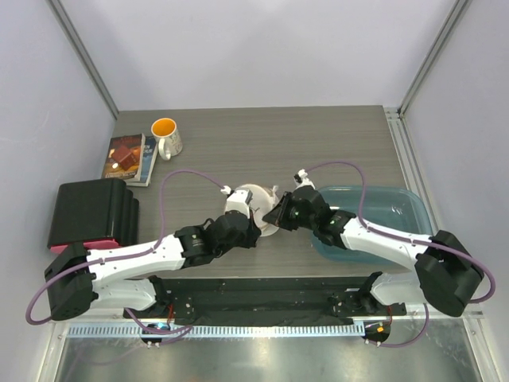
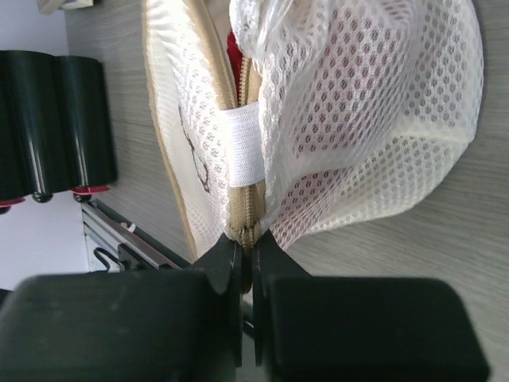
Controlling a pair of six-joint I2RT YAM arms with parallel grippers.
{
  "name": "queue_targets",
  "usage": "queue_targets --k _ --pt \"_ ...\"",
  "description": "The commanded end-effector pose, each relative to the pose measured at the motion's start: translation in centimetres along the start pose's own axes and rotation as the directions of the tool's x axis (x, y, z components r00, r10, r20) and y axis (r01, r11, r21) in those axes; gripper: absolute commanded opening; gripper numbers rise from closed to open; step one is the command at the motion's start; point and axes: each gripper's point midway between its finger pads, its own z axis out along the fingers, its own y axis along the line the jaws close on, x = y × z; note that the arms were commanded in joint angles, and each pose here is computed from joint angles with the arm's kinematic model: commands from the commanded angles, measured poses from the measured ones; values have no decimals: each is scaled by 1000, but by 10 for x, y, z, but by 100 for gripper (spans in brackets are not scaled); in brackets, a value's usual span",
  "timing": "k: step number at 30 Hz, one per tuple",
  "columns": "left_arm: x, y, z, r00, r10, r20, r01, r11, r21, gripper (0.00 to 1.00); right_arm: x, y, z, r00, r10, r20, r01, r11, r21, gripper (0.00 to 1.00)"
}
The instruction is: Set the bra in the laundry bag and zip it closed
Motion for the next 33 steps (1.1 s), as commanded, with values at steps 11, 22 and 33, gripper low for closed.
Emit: queue_targets --k 11,22,33 --pt "-14 4 -19 999 -7 47 6 1000 9 0 -80 -22 27 986 -165 -20 166 986 21 2" --pt "-30 -14 -20 997 -6 77 2 998 59 0 -39 -20 -10 990 -141 13 139 987 86 72" --pt "-30 -32 -15 999 1 48 -6 993 118 0 -14 23 -14 999 13 49 -10 997 -73 60"
